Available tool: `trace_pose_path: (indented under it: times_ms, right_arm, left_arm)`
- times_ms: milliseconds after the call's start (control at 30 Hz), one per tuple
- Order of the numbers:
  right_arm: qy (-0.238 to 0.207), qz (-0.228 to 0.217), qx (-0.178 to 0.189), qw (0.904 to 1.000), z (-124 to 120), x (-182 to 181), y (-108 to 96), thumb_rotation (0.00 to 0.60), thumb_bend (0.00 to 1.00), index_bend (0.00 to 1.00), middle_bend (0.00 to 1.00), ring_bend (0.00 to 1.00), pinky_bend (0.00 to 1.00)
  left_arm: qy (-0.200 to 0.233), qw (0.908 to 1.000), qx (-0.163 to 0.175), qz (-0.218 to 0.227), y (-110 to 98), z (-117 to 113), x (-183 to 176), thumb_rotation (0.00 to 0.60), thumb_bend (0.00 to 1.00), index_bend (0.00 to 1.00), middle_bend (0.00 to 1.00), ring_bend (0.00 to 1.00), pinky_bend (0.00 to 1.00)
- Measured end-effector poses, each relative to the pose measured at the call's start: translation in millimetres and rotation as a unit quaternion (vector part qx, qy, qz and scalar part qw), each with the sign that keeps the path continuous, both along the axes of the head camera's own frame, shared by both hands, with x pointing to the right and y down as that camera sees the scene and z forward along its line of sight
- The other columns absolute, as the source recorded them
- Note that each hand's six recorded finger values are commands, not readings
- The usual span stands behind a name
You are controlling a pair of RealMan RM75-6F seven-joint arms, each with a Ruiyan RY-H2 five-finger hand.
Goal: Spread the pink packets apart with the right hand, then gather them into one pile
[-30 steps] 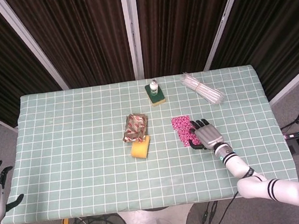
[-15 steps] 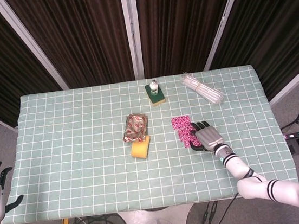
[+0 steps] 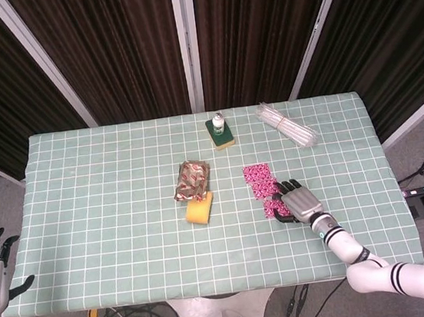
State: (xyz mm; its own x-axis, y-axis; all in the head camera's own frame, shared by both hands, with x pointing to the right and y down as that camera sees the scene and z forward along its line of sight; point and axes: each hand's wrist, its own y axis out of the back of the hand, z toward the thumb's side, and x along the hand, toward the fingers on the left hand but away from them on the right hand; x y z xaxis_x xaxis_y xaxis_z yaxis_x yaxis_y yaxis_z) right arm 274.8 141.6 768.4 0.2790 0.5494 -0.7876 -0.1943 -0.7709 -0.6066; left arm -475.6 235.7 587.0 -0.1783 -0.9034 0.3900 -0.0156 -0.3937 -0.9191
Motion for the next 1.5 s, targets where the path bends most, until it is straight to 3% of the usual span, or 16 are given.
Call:
trace_pose_path:
  times_ms: [367,633,733,900,1000,1500]
  right_arm:
    - [-0.015,0.013,0.019,0.9996,-16.4,4.7,-5.0,0.040,0.48,0.23,0.00,0.00,0.00]
    - [-0.036,0.041,0.054,0.9970,-36.5,3.6,-37.1,0.267,0.27,0.23,0.01,0.00,0.00]
    - [-0.038,0.050,0.067,0.9958,-39.8,-0.4,-52.7,0.384,0.19,0.23,0.02,0.00,0.00]
    - [-0.022,0.047,0.079,0.9955,-34.2,-6.4,-73.9,0.542,0.18,0.24,0.02,0.00,0.00]
    - [-0.007,0.039,0.081,0.9959,-25.4,-13.9,-84.6,0.597,0.18,0.24,0.02,0.00,0.00]
    - [0.042,0.022,0.062,0.9970,23.9,-58.8,-115.1,0.600,0.18,0.27,0.03,0.00,0.00]
  left_arm:
    - [0.001,1.0000,0.000,0.000,-0.7,-0.1,0.2,0.600,0.12,0.27,0.18,0.15,0.17]
    - [0.002,1.0000,0.003,0.002,-1.6,-1.4,1.6,0.600,0.12,0.27,0.18,0.15,0.17]
    - [0.003,1.0000,0.003,0.002,-0.6,-1.8,2.0,0.600,0.12,0.27,0.18,0.15,0.17]
    - [0.002,1.0000,0.005,-0.001,1.2,-4.0,0.9,0.600,0.12,0.27,0.18,0.15,0.17]
    - [0.000,1.0000,0.003,-0.004,3.1,-4.2,-0.4,0.600,0.12,0.27,0.18,0.15,0.17]
    - [-0.004,0.9999,-0.002,-0.013,6.5,-3.6,-5.6,0.600,0.12,0.27,0.18,0.15,0.17]
